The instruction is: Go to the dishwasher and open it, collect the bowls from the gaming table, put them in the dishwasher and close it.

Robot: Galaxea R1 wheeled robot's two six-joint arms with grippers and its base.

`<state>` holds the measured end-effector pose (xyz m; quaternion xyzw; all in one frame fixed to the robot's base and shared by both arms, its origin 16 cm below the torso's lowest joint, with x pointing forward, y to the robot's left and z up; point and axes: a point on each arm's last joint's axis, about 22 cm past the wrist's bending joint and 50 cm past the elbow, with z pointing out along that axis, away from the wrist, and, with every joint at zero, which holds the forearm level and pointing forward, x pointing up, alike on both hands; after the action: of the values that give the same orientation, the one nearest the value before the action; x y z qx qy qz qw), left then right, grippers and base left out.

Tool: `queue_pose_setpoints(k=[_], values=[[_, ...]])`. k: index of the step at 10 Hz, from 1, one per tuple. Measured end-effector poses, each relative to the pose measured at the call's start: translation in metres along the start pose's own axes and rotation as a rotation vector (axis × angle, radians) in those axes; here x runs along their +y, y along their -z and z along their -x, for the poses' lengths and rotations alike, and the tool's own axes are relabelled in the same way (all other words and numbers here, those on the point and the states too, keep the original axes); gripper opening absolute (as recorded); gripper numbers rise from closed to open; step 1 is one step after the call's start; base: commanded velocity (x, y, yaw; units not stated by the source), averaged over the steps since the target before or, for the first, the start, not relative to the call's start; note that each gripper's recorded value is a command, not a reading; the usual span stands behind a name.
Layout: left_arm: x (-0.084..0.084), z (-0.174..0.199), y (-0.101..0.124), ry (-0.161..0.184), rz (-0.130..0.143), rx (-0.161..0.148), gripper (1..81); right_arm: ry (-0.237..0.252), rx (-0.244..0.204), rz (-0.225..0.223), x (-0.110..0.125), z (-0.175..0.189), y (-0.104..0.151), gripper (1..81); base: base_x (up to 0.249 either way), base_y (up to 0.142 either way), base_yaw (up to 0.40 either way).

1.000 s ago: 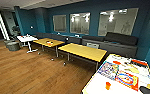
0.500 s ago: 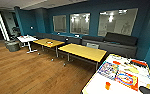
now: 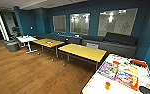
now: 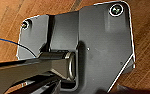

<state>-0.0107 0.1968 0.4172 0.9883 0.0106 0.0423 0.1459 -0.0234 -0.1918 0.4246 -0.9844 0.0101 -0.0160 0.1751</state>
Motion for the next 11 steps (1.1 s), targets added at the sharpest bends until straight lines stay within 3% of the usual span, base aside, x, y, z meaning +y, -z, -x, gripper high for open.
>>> queue_pose_setpoints(k=[2,3,4,11], values=[[0.001,0.011,0.000,0.003,0.002,-0.014,81.1,0.002,0.007,0.004,0.003,-0.005,0.001,81.1,0.000,0.000,-0.394],[-0.002,0.006,0.001,0.002,-0.002,-0.012,81.1,0.003,0.015,0.004,0.002,-0.010,0.001,81.1,0.000,0.000,-0.394],[-0.007,-0.004,0.002,-0.002,-0.009,0.008,81.1,-0.001,-0.004,-0.002,-0.002,0.003,-0.001,81.1,0.000,0.000,-0.395],[-0.004,0.000,0.001,-0.001,-0.005,0.000,81.1,0.000,0.002,0.005,0.003,0.000,0.000,81.1,0.000,0.000,-0.394]])
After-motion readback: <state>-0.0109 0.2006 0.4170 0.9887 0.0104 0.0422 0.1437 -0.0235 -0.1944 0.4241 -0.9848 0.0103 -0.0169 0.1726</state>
